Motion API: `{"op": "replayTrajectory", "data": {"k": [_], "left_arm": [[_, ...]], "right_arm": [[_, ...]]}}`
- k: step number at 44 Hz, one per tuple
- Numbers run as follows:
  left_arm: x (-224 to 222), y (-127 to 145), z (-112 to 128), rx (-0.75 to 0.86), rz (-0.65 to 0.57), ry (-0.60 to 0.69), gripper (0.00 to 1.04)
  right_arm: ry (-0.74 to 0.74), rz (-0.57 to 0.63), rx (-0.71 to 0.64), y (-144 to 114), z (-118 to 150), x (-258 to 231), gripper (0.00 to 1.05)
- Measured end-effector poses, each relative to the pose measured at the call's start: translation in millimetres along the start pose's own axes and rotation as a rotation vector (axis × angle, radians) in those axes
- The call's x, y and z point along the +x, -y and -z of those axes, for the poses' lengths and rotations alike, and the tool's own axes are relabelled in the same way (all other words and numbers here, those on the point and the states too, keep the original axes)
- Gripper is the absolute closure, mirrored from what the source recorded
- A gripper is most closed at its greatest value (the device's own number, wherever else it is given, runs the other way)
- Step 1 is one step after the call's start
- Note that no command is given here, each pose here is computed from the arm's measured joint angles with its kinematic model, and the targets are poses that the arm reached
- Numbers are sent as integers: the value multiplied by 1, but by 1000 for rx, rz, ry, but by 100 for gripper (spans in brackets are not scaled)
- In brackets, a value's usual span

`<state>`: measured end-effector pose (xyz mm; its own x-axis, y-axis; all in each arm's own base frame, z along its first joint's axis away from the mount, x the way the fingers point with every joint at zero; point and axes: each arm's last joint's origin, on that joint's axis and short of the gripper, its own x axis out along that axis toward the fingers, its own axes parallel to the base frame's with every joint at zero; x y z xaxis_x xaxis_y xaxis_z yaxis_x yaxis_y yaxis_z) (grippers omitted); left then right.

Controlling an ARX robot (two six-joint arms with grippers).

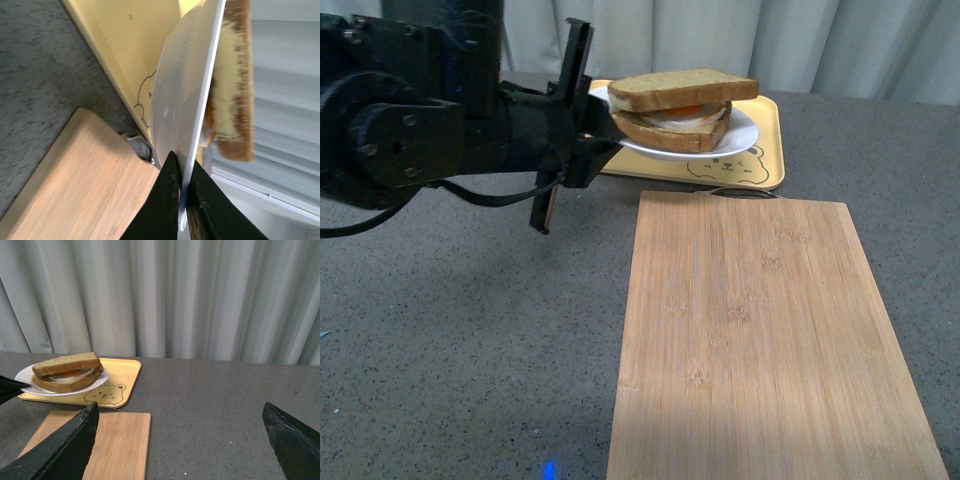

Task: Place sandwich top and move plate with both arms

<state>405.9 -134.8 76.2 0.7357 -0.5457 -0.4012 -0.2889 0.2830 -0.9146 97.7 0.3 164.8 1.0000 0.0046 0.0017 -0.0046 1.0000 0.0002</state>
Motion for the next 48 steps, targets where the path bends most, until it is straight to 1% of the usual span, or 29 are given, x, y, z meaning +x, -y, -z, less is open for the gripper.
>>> {"op": "replayTrajectory", "data": {"k": [5, 12, 17, 22, 27, 33, 35, 39, 40, 42, 45, 48], "left_arm": [[28, 8, -4, 4, 0, -17, 101], [49, 11, -8, 12, 15, -19, 101], [71, 11, -13, -3, -18, -4, 101], [81, 5, -15, -16, -45, -7, 101], [86, 12, -17, -14, -36, -8, 101], [84, 13, -17, -9, -26, -9, 75], [79, 11, -15, -3, -34, -10, 64], [68, 11, -15, 5, -44, -7, 49], [66, 11, -15, 5, -43, -5, 48], [56, 14, -15, 16, -40, 1, 37], [41, 20, -17, 41, -31, 16, 24], [20, 27, -19, 103, -65, 77, 10]], "right_arm": [[0, 0, 0, 0, 0, 0, 9], [0, 0, 0, 0, 0, 0, 9], [0, 0, 0, 0, 0, 0, 9], [0, 0, 0, 0, 0, 0, 9], [0, 0, 0, 0, 0, 0, 9], [0, 0, 0, 0, 0, 0, 9], [0, 0, 0, 0, 0, 0, 9], [0, 0, 0, 0, 0, 0, 9], [0, 0, 0, 0, 0, 0, 9], [0, 0, 0, 0, 0, 0, 9], [0, 0, 0, 0, 0, 0, 9], [0, 0, 0, 0, 0, 0, 9]]}}
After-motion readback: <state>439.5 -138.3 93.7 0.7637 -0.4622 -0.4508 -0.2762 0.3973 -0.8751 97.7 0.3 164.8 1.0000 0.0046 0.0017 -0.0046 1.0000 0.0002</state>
